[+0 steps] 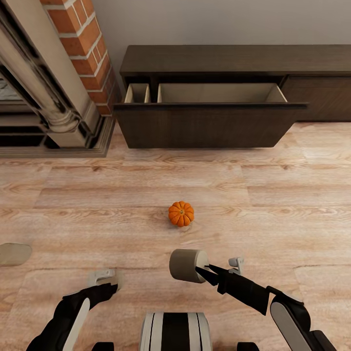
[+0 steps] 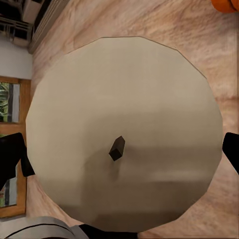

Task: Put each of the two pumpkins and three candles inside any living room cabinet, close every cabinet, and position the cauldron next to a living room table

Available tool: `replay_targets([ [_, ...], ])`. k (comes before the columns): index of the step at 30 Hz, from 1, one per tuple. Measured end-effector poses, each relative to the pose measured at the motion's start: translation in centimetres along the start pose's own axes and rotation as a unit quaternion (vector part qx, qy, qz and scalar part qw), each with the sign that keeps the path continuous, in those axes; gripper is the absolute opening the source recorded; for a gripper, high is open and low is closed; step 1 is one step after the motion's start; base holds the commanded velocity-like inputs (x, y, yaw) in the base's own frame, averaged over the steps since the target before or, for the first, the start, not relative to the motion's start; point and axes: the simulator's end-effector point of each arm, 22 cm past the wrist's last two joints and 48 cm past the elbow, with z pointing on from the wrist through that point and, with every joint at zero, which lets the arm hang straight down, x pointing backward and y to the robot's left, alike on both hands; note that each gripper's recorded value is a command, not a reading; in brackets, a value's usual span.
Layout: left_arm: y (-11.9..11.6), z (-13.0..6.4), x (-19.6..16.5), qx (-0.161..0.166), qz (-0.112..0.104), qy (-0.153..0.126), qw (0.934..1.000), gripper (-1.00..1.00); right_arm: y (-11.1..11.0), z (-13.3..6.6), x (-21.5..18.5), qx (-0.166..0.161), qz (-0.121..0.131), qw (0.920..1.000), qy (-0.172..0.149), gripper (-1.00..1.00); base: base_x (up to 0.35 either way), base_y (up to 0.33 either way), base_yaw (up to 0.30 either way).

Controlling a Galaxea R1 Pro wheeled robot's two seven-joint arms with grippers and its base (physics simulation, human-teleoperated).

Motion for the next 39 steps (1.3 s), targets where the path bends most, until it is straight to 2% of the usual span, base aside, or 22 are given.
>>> replay_targets([
  [39, -0.08, 0.0, 0.03, 0.0, 0.001, 0.001, 1.0, 1.0, 0.09, 0.15, 0.15, 0.0, 0.0, 1.0, 0.001, -1.0, 0.036, 0.009, 0.0],
])
